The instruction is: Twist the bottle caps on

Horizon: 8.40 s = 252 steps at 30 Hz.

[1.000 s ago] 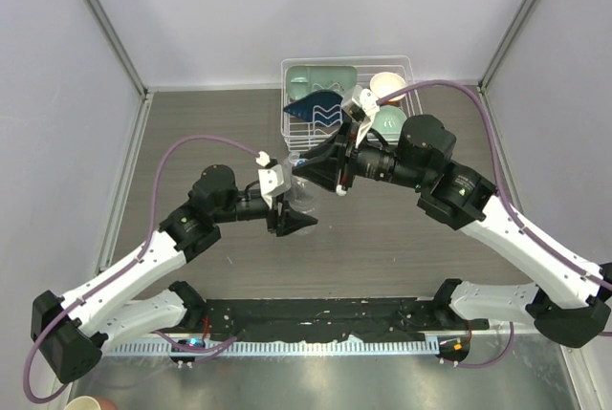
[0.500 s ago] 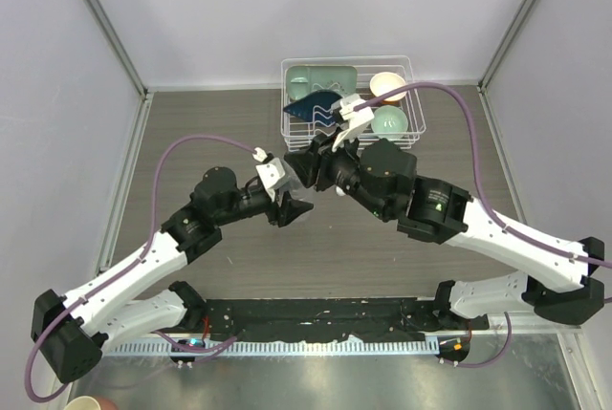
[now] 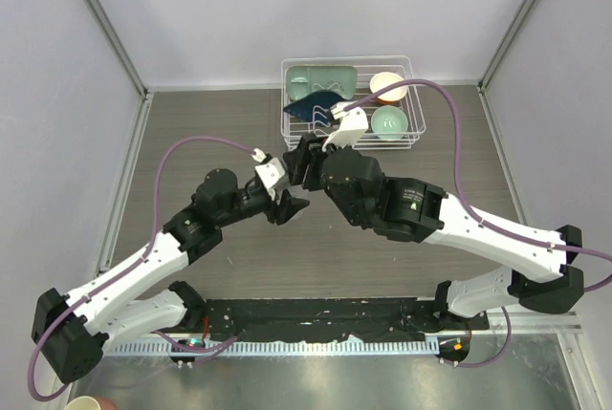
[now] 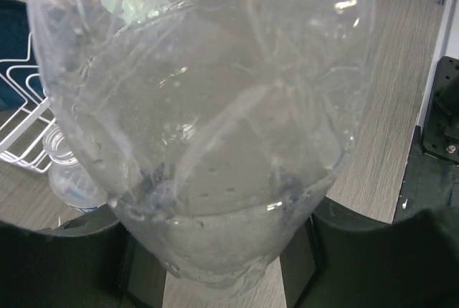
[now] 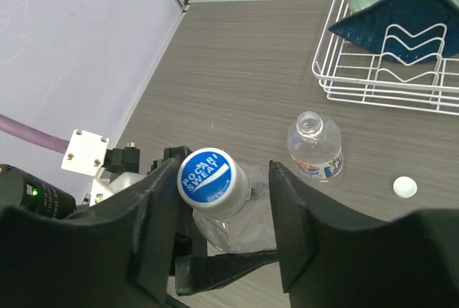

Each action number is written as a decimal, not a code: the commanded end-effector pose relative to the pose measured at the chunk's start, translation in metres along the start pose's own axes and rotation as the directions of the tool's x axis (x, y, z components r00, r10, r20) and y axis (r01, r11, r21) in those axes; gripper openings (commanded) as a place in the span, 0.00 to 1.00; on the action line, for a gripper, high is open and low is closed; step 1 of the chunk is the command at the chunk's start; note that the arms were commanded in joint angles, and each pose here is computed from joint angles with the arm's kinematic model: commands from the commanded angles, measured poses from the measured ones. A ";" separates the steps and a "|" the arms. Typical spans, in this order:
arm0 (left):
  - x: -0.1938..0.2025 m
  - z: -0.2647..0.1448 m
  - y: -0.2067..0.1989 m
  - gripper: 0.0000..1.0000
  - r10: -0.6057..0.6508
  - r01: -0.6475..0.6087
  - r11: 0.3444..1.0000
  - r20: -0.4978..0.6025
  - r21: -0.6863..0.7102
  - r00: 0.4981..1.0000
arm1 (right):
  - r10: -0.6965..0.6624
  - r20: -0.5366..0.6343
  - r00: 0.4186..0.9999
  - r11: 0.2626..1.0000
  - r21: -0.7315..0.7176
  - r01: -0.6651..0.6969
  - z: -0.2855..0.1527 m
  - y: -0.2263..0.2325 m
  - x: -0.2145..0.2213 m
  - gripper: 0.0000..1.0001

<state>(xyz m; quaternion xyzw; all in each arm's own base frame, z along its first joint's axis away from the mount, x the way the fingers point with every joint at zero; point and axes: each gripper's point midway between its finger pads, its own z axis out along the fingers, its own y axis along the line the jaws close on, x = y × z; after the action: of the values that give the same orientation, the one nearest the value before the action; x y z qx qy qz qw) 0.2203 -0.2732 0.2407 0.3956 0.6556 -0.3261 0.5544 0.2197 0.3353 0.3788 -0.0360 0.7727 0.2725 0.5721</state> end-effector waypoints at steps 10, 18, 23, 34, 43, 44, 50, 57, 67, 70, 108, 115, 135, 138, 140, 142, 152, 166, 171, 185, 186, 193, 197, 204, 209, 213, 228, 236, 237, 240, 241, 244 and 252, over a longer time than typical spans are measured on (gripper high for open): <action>-0.093 -0.016 -0.011 0.00 0.041 -0.058 0.997 0.308 0.045 0.951 | -0.177 -0.032 0.984 0.984 -0.007 0.177 -0.037 -0.010 -0.040 0.86; -0.084 -0.017 -0.020 0.00 -0.008 -0.023 0.994 0.283 0.104 0.959 | -0.395 -0.121 0.911 0.833 -0.466 0.299 -0.091 0.019 -0.034 0.90; -0.082 -0.018 -0.040 0.00 -0.054 -0.003 0.976 0.256 0.216 0.965 | -0.493 -0.077 0.867 0.743 -0.556 0.373 -0.106 0.012 -0.039 0.90; -0.063 -0.068 -0.135 0.00 -0.031 -0.104 0.647 0.162 0.756 0.986 | -0.516 0.131 0.846 0.370 -0.857 0.358 -0.152 0.049 -0.066 0.89; -0.062 -0.073 -0.143 0.00 -0.021 -0.122 0.584 0.165 0.803 0.986 | -0.508 0.125 0.852 0.231 -0.933 0.275 -0.145 0.070 -0.058 0.87; -0.062 -0.073 -0.144 0.00 -0.021 -0.122 0.582 0.165 0.804 0.986 | -0.505 0.131 0.853 0.221 -0.936 0.275 -0.144 0.072 -0.058 0.86; -0.061 -0.072 -0.144 0.00 -0.020 -0.124 0.578 0.166 0.807 0.986 | -0.483 0.143 0.864 0.165 -0.954 0.250 -0.140 0.080 -0.052 0.78; -0.061 -0.073 -0.145 0.00 -0.016 -0.134 0.579 0.176 0.804 0.984 | -0.482 0.115 0.868 0.152 -0.965 0.213 -0.132 0.083 -0.044 0.72; -0.065 -0.071 -0.145 0.00 -0.018 -0.136 0.582 0.180 0.802 0.984 | -0.493 0.075 0.867 0.160 -0.971 0.176 -0.123 0.082 -0.031 0.66; -0.067 -0.071 -0.144 0.00 -0.015 -0.142 0.582 0.185 0.801 0.983 | -0.495 0.065 0.867 0.165 -0.972 0.167 -0.121 0.082 -0.028 0.67; -0.126 -0.019 -0.028 0.00 0.130 -0.190 0.975 0.390 0.119 0.912 | -0.333 -0.358 0.872 0.909 -0.367 0.197 0.007 -0.056 0.056 0.09; -0.133 -0.023 0.001 0.00 0.185 -0.176 0.983 0.420 -0.060 0.888 | -0.161 -0.348 0.923 0.987 -0.057 0.151 0.033 -0.092 0.065 0.01; -0.058 -0.014 -0.037 0.00 -0.002 -0.044 0.981 0.240 0.187 0.971 | -0.144 -0.080 0.986 0.975 -0.181 0.128 -0.014 -0.004 -0.062 0.99; -0.053 -0.013 -0.044 0.00 -0.036 -0.017 0.973 0.225 0.232 0.974 | -0.213 -0.097 0.972 0.877 -0.458 0.146 -0.057 0.034 -0.071 1.00; -0.053 -0.014 -0.050 0.00 -0.046 -0.014 0.963 0.216 0.268 0.975 | -0.300 -0.105 0.948 0.749 -0.642 0.166 -0.089 0.055 -0.063 1.00; -0.054 -0.018 -0.063 0.00 -0.051 -0.022 0.941 0.207 0.337 0.977 | -0.366 -0.109 0.924 0.659 -0.732 0.175 -0.115 0.057 -0.053 1.00; -0.066 -0.066 -0.136 0.00 -0.069 -0.064 0.680 0.150 0.731 0.986 | -0.529 0.053 0.847 0.500 -0.788 0.361 -0.137 0.046 -0.054 0.99; -0.073 -0.076 -0.149 0.00 -0.055 -0.097 0.600 0.162 0.794 0.985 | -0.467 0.147 0.872 0.298 -0.902 0.312 -0.160 0.080 -0.061 0.78; -0.075 -0.077 -0.150 0.00 -0.052 -0.102 0.594 0.165 0.798 0.985 | -0.475 0.127 0.871 0.302 -0.906 0.297 -0.155 0.078 -0.053 0.75; -0.075 -0.081 -0.152 0.00 -0.039 -0.124 0.580 0.180 0.805 0.983 | -0.462 0.105 0.881 0.317 -0.908 0.274 -0.143 0.070 -0.047 0.49; -0.075 -0.081 -0.151 0.00 -0.039 -0.124 0.583 0.180 0.803 0.983 | -0.461 0.105 0.881 0.317 -0.908 0.274 -0.143 0.070 -0.047 0.49; -0.075 -0.079 -0.150 0.00 -0.036 -0.130 0.602 0.189 0.788 0.981 | -0.460 0.092 0.883 0.316 -0.912 0.260 -0.141 0.070 -0.043 0.42; -0.078 -0.073 -0.145 0.00 -0.033 -0.139 0.638 0.207 0.758 0.978 | -0.472 0.046 0.880 0.348 -0.908 0.234 -0.132 0.066 -0.032 0.26; -0.094 -0.045 -0.109 0.00 0.032 -0.199 0.811 0.298 0.551 0.954 | -0.517 -0.129 0.846 0.587 -0.773 0.241 -0.082 0.031 0.000 0.01; -0.102 -0.022 -0.058 0.00 0.149 -0.243 0.936 0.337 0.256 0.930 | -0.490 -0.297 0.820 0.806 -0.512 0.296 -0.034 -0.019 0.024 0.01; -0.099 -0.016 -0.031 0.00 0.224 -0.271 0.958 0.334 0.099 0.916 | -0.418 -0.364 0.832 0.904 -0.261 0.340 -0.006 -0.055 0.028 0.01; -0.107 -0.022 0.008 0.00 0.269 -0.232 0.962 0.371 -0.143 0.889 | -0.183 -0.334 0.925 0.966 0.113 0.232 0.025 -0.057 0.037 0.11; -0.090 -0.022 -0.024 0.00 0.184 -0.215 0.975 0.356 0.049 0.916 | -0.286 -0.231 0.930 0.958 -0.053 0.281 0.013 -0.028 -0.020 0.75; -0.087 -0.022 -0.026 0.00 0.176 -0.211 0.975 0.349 0.066 0.921 | -0.289 -0.208 0.934 0.956 -0.109 0.272 0.007 -0.017 -0.032 0.77; -0.076 -0.021 -0.034 0.00 0.118 -0.165 0.977 0.304 0.136 0.945 | -0.368 -0.209 0.906 0.887 -0.370 0.275 -0.025 0.016 -0.038 0.91; -0.073 -0.022 -0.037 0.00 0.098 -0.150 0.976 0.294 0.157 0.951 | -0.396 -0.229 0.889 0.860 -0.433 0.271 -0.039 0.020 -0.033 0.98; -0.067 -0.025 -0.053 0.00 0.029 -0.099 0.962 0.265 0.256 0.964 | -0.480 -0.216 0.850 0.749 -0.605 0.269 -0.076 0.031 -0.026 1.00; -0.053 -0.052 -0.115 0.00 -0.050 -0.030 0.776 0.109 0.630 0.993 | -0.568 -0.066 0.821 0.545 -0.777 0.315 -0.132 0.033 -0.030 1.00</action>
<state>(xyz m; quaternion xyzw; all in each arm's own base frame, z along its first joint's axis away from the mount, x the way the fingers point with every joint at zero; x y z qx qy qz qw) 0.1438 -0.2934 0.2756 0.4819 0.5349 -0.4812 0.5001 0.1345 0.3081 0.4275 -0.4381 0.7064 0.3624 0.4217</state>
